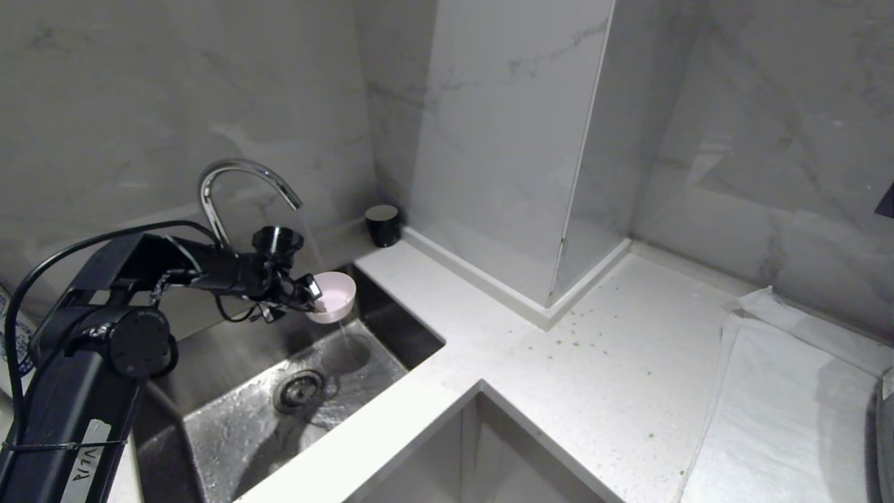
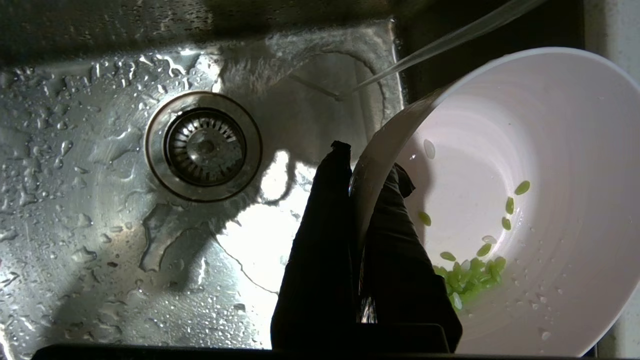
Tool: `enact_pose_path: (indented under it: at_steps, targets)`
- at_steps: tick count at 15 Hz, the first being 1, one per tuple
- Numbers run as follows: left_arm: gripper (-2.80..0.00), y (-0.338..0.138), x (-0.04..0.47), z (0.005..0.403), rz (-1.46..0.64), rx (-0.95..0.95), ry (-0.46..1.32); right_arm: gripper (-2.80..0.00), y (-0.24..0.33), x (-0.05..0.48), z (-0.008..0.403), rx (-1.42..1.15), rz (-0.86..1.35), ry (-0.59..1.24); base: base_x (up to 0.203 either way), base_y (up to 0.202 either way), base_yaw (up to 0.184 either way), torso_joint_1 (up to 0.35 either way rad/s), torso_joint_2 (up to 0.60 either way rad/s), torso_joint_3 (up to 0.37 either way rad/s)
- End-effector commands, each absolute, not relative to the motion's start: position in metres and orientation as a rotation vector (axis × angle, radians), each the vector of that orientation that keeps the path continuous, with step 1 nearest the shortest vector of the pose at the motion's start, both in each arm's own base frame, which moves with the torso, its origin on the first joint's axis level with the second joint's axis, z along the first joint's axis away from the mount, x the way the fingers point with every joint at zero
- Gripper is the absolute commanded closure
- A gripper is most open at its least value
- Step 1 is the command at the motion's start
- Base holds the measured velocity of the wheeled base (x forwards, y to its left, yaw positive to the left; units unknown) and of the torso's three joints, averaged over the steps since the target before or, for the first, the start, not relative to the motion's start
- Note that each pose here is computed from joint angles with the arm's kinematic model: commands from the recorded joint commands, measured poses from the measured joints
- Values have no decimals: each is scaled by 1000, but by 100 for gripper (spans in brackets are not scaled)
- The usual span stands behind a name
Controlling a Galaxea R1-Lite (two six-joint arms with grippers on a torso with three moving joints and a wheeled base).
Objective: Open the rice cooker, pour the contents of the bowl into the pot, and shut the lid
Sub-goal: Fill a bowl with water from the tap
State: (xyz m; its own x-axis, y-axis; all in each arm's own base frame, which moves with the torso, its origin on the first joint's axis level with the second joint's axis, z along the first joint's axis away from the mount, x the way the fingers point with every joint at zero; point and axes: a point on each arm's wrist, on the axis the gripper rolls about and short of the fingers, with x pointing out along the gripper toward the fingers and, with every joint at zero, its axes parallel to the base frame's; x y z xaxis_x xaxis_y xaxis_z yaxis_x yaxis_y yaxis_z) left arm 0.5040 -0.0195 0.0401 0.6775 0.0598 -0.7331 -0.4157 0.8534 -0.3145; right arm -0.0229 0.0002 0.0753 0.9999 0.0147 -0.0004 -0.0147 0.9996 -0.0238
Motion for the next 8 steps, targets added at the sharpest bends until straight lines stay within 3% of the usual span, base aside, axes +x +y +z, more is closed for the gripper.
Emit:
enact_pose_path:
  at_steps: [1, 8]
  targets:
    - [0, -19, 511, 32, 302, -485, 777, 0, 0, -23, 75, -25, 15, 3, 0, 0, 0, 0, 0, 0]
    - [0, -14, 519, 25, 367, -557, 688, 0, 0, -23, 75, -25, 15, 3, 0, 0, 0, 0, 0, 0]
